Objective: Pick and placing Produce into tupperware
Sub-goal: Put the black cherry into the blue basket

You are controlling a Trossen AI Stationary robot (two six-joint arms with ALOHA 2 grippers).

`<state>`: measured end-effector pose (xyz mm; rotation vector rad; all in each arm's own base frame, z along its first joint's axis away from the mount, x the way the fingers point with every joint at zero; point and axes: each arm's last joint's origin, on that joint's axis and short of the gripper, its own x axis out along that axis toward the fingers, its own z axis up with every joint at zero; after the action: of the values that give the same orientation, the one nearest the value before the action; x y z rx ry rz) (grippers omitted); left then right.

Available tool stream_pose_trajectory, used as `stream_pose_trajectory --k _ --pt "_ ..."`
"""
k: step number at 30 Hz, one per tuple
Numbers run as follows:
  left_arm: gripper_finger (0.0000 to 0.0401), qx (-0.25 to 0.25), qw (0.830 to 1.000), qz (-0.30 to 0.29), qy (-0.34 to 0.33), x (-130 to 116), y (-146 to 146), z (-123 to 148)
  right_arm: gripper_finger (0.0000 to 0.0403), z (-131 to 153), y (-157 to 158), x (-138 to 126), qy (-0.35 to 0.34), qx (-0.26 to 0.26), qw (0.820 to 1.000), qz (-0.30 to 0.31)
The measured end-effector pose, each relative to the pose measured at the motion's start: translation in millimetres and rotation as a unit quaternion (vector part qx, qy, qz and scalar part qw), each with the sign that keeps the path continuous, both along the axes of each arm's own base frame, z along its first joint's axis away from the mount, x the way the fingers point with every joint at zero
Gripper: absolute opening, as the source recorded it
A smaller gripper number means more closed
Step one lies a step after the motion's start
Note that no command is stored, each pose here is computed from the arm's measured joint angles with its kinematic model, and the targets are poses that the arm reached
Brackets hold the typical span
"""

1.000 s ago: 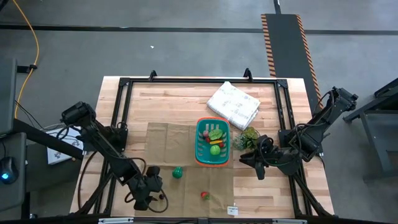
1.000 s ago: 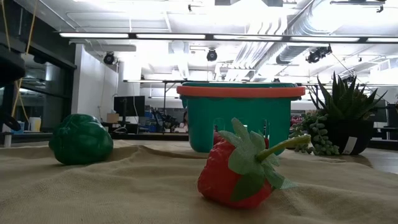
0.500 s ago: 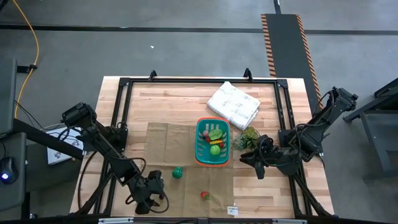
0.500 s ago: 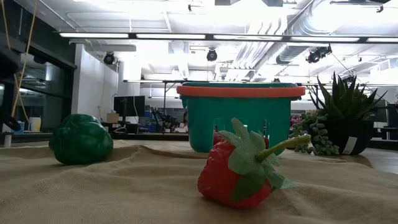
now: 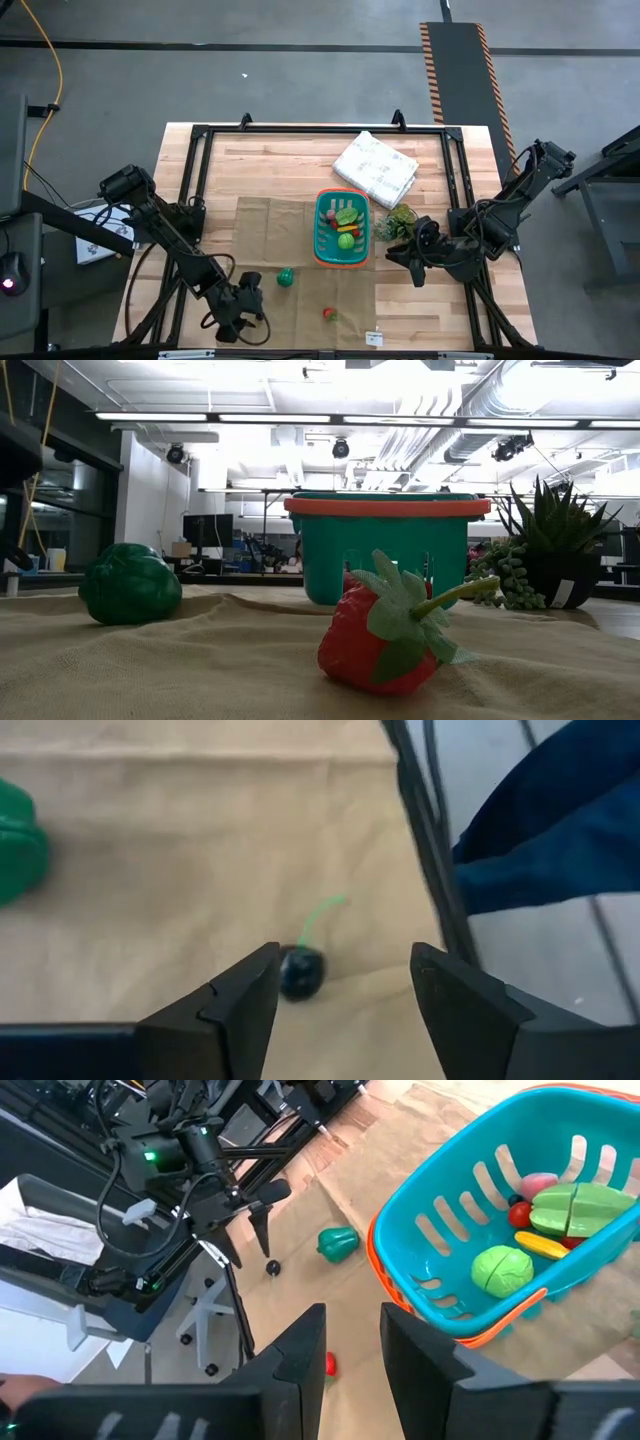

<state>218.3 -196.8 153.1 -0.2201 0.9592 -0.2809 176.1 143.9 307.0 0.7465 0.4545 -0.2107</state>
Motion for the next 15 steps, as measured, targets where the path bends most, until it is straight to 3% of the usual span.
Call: stream_pose_trajectory --k 11,15 --pt "0.0199 0.057 0.998 -0.039 -0.004 1 0 4 0.0089 -1 -1 -1 0.004 -0.002 1.000 -0.008" --pt "0.0202 0.104 0.992 -0.072 0.014 8 -7 16 0.0089 -3 -2 -2 0.015 -0.004 1.000 -0.015"
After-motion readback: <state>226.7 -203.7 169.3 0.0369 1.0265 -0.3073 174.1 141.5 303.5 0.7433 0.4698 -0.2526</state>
